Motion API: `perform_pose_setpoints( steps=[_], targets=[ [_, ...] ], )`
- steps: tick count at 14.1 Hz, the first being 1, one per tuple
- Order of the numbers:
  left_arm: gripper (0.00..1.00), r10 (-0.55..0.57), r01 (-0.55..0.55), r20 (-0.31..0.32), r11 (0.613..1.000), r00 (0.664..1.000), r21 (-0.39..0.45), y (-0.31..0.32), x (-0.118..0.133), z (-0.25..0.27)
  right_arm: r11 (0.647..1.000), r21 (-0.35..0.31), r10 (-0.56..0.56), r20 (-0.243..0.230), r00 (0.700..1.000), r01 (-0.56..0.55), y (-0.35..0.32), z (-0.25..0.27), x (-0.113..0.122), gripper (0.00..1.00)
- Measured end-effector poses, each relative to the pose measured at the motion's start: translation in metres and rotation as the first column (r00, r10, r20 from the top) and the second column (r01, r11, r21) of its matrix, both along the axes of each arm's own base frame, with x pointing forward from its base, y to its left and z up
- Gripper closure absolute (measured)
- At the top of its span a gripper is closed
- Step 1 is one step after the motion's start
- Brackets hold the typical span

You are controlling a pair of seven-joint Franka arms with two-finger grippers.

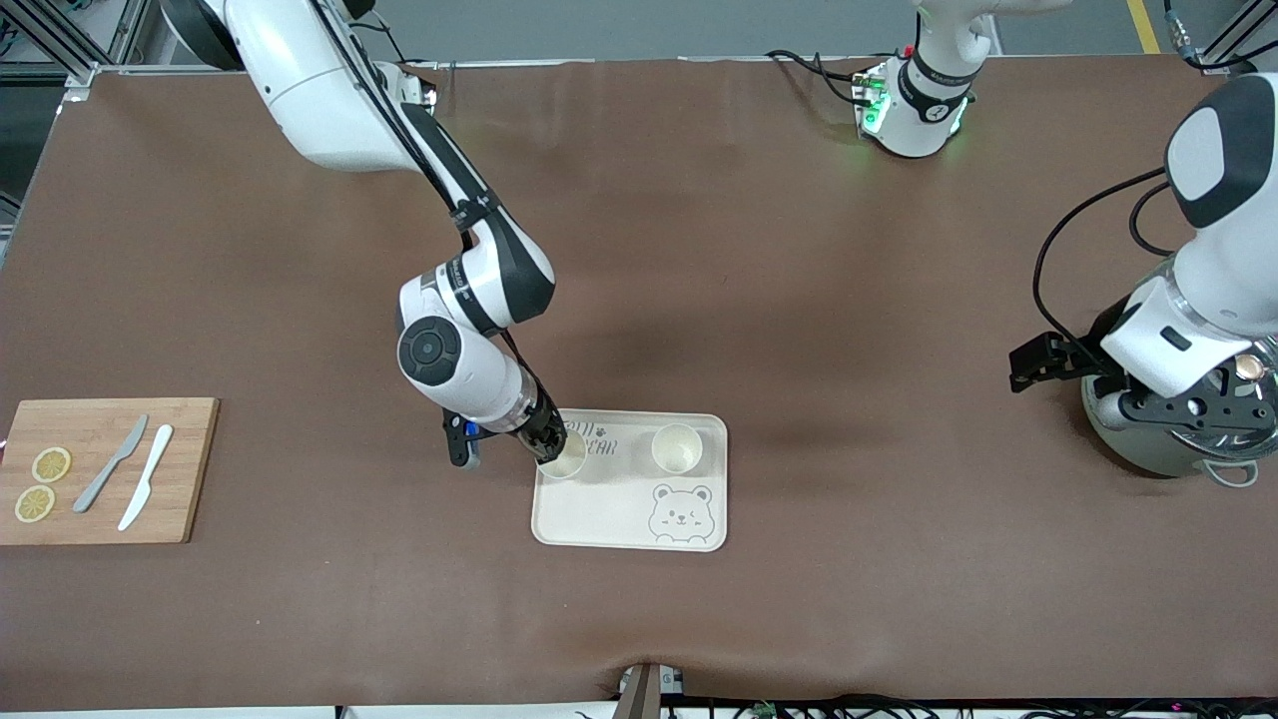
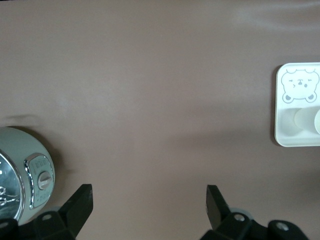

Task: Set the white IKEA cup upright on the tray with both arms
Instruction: 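Carry the second cup with the right gripper and set it on the tray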

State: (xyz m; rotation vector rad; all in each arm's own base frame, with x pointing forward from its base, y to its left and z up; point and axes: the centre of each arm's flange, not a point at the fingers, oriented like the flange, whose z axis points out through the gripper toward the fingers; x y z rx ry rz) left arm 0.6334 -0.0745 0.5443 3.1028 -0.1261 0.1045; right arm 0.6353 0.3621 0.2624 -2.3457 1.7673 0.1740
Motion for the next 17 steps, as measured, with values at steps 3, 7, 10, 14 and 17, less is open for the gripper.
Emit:
perform_pose_setpoints(
  steps=[3, 7, 10, 14, 17],
  targets=[
    [0.00, -0.006, 0.006, -0.031, 1.000, 1.000, 0.009, 0.000, -0.022, -0.004, 1.000, -0.008, 0.007, -0.007, 1.000, -0.007, 0.005, -0.015, -0.003, 0.97],
    [0.00, -0.016, 0.017, -0.048, 1.000, 0.999, 0.018, -0.003, -0.051, -0.002, 1.000, -0.021, 0.017, -0.010, 1.000, -0.017, 0.006, -0.023, -0.005, 0.97],
    [0.00, -0.030, 0.031, -0.046, 0.999, 0.998, 0.020, -0.011, -0.060, 0.002, 1.000, -0.024, 0.012, -0.007, 1.000, -0.012, 0.003, -0.023, -0.003, 0.92],
    [0.00, -0.033, 0.034, -0.045, 0.999, 0.998, 0.019, -0.012, -0.061, 0.000, 1.000, -0.028, 0.011, -0.005, 1.000, -0.011, 0.001, -0.023, -0.001, 0.70],
    [0.00, -0.031, 0.032, -0.043, 0.999, 0.999, 0.019, -0.011, -0.060, -0.002, 0.997, -0.060, 0.040, 0.009, 0.999, -0.039, 0.001, -0.019, 0.000, 0.40]
  ],
)
